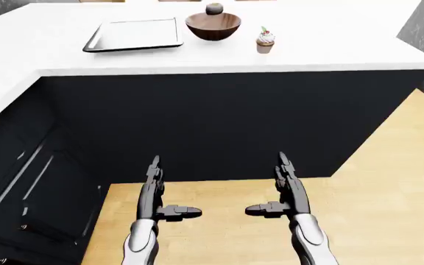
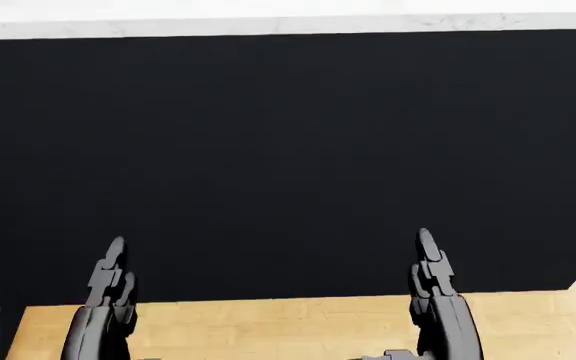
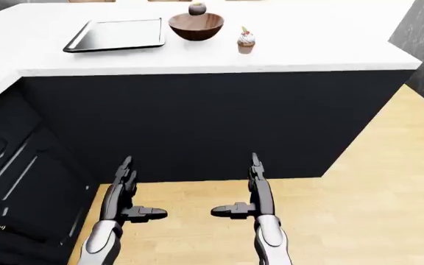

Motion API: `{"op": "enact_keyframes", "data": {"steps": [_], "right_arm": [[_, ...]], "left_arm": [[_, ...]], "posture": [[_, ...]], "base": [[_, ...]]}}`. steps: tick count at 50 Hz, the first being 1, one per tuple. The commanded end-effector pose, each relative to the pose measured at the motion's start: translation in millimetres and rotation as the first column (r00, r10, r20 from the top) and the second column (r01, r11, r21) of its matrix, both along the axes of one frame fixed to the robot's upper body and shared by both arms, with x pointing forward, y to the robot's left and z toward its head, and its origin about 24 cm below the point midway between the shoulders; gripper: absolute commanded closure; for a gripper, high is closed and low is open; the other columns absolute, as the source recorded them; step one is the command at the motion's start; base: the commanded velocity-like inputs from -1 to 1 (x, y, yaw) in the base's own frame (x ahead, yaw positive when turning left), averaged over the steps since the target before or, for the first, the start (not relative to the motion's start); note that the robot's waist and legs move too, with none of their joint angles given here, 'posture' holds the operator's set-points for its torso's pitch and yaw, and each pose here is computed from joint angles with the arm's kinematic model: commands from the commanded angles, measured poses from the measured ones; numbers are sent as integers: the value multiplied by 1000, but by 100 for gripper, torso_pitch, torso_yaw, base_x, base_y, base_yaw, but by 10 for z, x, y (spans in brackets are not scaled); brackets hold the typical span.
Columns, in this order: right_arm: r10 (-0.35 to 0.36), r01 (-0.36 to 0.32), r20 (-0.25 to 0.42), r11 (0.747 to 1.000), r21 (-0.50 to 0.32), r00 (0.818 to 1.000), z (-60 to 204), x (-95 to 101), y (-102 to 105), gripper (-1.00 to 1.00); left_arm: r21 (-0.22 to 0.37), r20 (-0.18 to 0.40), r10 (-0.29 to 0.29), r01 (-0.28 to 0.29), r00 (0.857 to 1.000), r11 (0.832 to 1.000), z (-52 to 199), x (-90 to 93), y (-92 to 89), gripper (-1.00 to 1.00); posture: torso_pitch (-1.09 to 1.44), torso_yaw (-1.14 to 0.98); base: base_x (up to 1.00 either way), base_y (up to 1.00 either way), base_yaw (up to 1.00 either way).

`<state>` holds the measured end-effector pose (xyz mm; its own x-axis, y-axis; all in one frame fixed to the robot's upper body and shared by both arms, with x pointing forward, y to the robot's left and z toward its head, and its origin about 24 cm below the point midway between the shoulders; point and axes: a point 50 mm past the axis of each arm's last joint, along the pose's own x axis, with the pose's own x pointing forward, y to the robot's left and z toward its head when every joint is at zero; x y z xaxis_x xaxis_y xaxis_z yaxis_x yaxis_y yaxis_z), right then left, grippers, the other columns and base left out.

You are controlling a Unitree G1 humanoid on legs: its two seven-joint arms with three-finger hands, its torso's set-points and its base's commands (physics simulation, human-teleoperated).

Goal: Pick up the bowl with donut and place it on the tray. Pick up the cupcake and place it on the tray.

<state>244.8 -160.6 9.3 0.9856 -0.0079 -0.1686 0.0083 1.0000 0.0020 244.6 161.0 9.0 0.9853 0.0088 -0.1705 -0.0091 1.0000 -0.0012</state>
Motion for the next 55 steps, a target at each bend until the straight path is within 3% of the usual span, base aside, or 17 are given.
{"op": "enact_keyframes", "data": {"steps": [1,5,10,17,23,30,33,55], "right_arm": [[-1,7,177,999,-32,984,351,65,9,-100],[-2,9,186,999,-39,982,414,75,16,-100],[-5,14,194,999,-46,981,439,66,11,-100],[-8,24,237,998,-62,971,790,140,-15,-100],[-20,45,352,997,-63,936,1487,136,-50,-100],[-12,31,416,999,-39,909,1851,20,-24,-100],[3,13,440,999,-34,898,1937,-56,7,-100],[20,-9,443,1000,-27,896,1891,-123,20,-100]], "left_arm": [[35,166,-18,12,986,999,342,78,-33,-100],[45,189,-22,14,982,999,500,56,-31,-100],[62,198,-23,11,980,998,528,35,-24,-100],[100,256,-43,18,966,995,1025,32,-30,-100],[131,344,-49,4,938,991,1729,44,-30,-100],[108,384,-35,-7,923,994,2019,23,15,-100],[111,396,-39,-5,918,994,2097,-12,16,-100],[92,381,-57,23,923,995,1982,-11,-15,-100]], "posture": [[0,0],[0,0],[0,0],[0,0],[0,0],[0,0],[0,0],[0,0]], "base": [[0,0,0],[0,0,0],[0,0,0],[0,0,0],[0,0,0],[29,0,0],[70,0,0],[75,0,0]]}}
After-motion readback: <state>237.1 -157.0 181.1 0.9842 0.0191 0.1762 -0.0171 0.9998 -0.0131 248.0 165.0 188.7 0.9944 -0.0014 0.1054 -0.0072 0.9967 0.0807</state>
